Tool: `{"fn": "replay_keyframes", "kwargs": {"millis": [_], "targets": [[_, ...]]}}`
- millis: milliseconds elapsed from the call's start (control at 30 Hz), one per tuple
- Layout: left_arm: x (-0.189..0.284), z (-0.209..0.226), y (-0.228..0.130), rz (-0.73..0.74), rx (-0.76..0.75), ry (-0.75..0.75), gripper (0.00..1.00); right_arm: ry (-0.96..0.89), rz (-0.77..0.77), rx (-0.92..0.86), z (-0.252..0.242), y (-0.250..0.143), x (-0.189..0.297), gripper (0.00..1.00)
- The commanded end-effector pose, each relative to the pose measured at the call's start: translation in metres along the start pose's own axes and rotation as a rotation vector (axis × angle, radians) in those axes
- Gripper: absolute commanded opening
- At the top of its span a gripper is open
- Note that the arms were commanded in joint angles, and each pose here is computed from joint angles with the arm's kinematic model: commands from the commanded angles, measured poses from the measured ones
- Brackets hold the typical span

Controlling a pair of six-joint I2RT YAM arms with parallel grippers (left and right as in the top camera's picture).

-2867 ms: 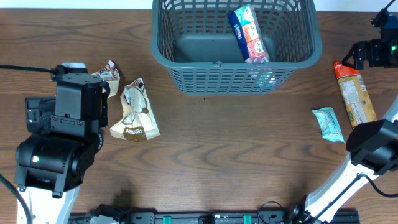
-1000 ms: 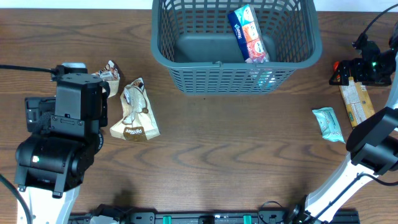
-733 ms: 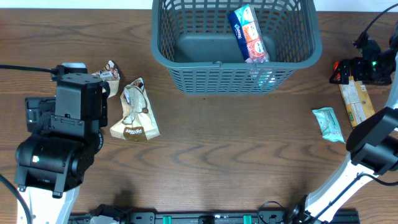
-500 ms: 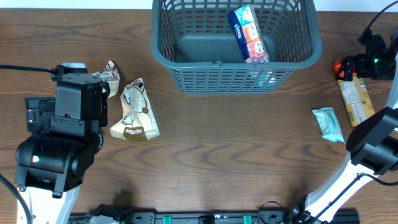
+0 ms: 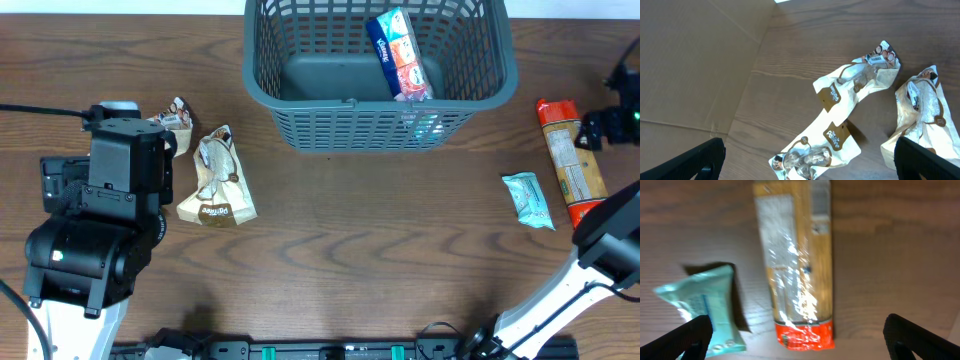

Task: Pack container
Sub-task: 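Lower the right gripper and grasp the pasta packet's top end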

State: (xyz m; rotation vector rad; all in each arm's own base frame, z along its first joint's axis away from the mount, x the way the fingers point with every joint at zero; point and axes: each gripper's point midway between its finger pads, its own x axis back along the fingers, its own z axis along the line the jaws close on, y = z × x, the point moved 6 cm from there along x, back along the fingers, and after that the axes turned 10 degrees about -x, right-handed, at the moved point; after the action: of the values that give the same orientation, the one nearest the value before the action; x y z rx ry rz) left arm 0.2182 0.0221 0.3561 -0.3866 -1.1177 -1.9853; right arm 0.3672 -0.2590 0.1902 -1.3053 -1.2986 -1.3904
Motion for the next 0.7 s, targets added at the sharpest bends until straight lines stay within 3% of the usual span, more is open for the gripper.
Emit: {"fn": "replay_keyframes", "kwargs": {"millis": [0,333,667], "targets": [[0.002,0.005,0.002,-0.003,0.015,0.020,0.99,0.024,0.061,-0.002,-0.006,-0.009,-0.025,0.99],[0.002,0.005,0.002,-0.003,0.015,0.021,0.99,0.093,0.211,0.007,0.010,-0.035,-0.094,0.99],[0.002,0.005,0.002,-0.003,0.015,0.021,0.99,0.074,0.292,0.002,0.008,-0.047,-0.130,0.99]]}}
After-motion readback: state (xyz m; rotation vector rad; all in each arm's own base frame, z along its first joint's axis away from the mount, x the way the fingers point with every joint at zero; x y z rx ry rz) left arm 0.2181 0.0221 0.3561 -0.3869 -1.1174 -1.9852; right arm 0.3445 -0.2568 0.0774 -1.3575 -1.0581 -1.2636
